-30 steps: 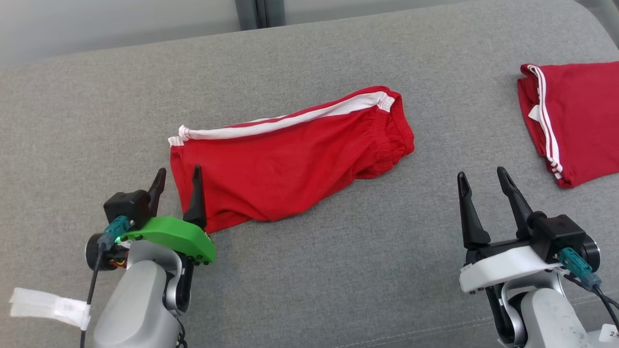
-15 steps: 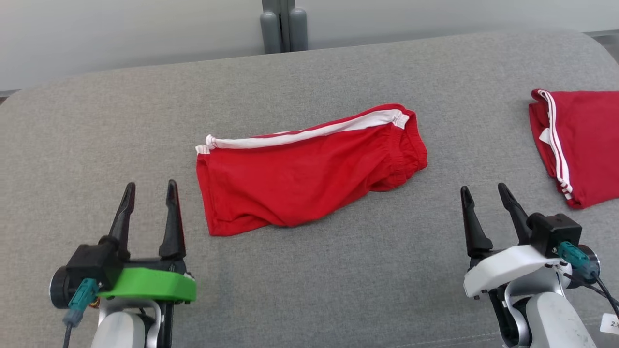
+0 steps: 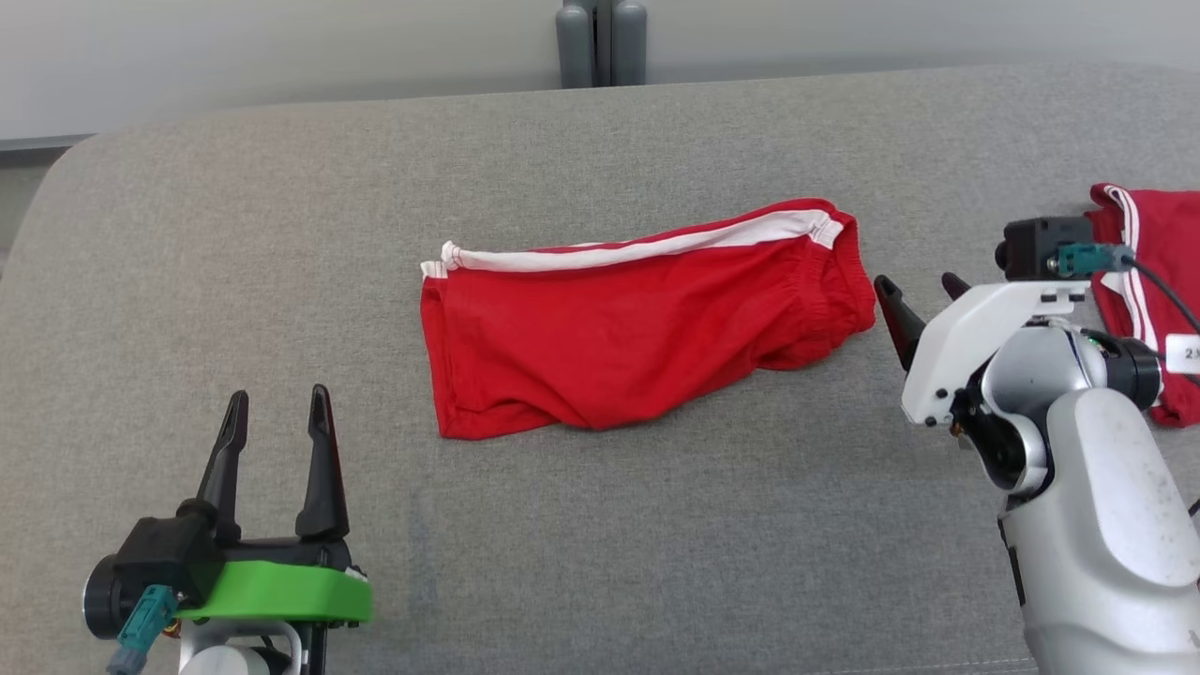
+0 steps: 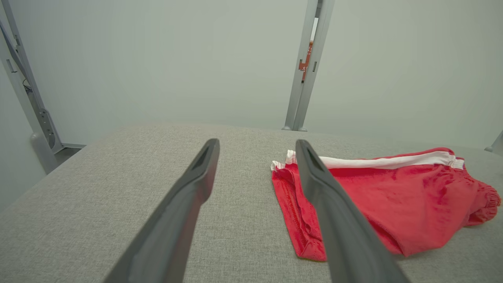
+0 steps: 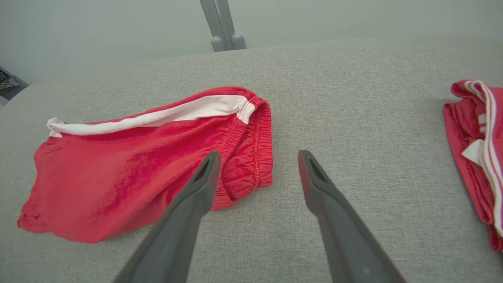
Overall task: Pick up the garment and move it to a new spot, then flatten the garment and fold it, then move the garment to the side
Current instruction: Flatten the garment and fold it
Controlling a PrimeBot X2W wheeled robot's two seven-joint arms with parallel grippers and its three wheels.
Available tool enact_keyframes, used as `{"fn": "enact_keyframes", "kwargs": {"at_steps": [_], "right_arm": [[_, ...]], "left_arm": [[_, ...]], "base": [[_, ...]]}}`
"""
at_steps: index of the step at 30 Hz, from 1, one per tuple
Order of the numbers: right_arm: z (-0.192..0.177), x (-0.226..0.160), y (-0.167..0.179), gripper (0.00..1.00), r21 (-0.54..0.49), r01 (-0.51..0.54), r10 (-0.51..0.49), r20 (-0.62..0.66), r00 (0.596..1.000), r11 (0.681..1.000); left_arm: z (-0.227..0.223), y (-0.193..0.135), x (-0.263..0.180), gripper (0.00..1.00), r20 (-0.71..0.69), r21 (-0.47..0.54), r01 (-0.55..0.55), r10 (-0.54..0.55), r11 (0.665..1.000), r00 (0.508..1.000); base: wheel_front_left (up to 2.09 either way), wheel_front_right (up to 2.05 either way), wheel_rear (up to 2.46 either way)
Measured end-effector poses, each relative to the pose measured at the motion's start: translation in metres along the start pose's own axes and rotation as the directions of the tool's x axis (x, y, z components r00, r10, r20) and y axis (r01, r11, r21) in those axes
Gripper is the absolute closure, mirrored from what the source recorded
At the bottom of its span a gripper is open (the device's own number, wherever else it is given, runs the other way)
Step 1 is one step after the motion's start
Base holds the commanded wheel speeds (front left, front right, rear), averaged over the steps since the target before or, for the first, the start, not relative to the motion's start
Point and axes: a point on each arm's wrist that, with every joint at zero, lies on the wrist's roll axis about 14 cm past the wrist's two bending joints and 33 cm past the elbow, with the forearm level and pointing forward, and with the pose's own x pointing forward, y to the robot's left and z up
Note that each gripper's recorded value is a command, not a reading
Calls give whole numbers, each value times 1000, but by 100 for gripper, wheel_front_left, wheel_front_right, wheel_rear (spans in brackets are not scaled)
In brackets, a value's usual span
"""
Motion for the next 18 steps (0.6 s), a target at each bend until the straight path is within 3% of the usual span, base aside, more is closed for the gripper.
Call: {"fn": "enact_keyframes", "kwargs": {"at_steps": [7,18], "right_arm": [[-18,31,7,0,29,-17,23,-221,975,999],[-46,70,0,0,2,28,-26,-366,930,1000]], "left_arm": [[-3,-1,4,0,-6,-9,5,-5,1000,1000],[-15,10,9,0,-39,-19,-29,28,999,999]], "base": [[0,0,0],[0,0,0]]}}
